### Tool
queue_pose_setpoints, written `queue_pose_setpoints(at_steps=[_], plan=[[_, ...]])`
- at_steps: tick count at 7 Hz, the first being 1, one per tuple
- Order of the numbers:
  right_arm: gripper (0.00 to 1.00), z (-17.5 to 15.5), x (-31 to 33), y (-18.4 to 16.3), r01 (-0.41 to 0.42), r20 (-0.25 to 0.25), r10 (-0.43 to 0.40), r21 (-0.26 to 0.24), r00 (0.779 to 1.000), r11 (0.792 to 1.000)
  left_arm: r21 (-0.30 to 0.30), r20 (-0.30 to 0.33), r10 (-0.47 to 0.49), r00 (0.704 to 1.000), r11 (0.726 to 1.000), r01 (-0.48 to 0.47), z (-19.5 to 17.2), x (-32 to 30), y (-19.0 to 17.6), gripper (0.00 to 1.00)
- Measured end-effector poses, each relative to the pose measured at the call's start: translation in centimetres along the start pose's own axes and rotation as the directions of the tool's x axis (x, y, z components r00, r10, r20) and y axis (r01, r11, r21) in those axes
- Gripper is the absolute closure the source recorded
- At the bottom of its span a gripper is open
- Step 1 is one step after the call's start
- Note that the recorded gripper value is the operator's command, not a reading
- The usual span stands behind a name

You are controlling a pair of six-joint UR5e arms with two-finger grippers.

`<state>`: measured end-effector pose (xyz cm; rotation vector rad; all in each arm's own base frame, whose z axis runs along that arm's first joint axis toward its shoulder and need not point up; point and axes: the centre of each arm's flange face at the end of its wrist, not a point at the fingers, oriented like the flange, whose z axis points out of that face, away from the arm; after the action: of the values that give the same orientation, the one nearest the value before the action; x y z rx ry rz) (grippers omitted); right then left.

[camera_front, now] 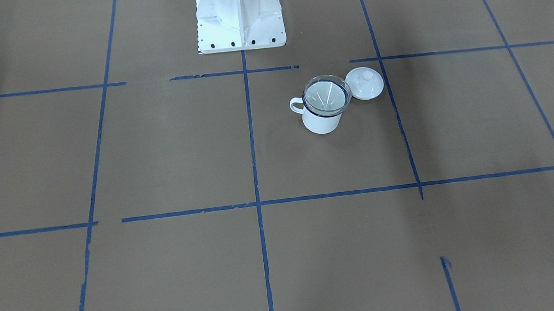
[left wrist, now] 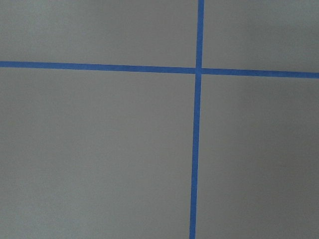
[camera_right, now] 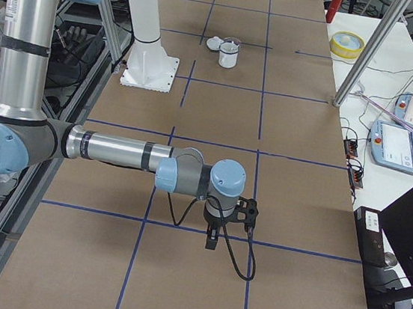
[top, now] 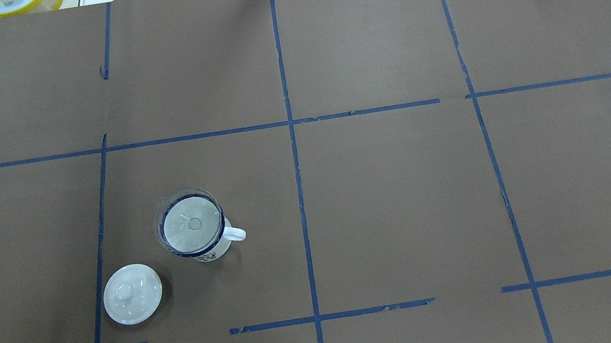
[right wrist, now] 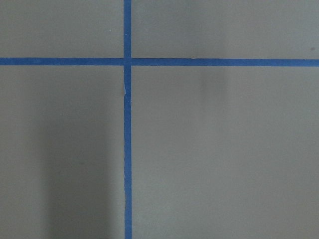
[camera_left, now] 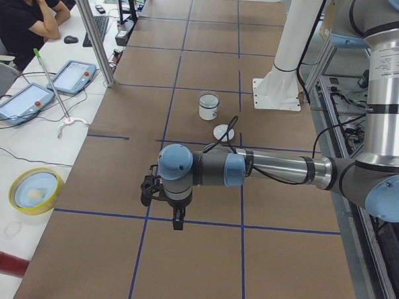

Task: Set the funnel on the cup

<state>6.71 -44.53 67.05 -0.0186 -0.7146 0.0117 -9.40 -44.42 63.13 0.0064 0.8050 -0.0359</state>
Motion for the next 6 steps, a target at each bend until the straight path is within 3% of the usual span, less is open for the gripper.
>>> queue_pose_setpoints(at_steps=[6], plan=[[0.0,0.0,0.0,0.0,0.0,0.0,0.0,0.0,1.0,1.0,-0.001,-0.001,-0.007,1.0,1.0,0.007,0.16,-0.13,-0.96,0.0]])
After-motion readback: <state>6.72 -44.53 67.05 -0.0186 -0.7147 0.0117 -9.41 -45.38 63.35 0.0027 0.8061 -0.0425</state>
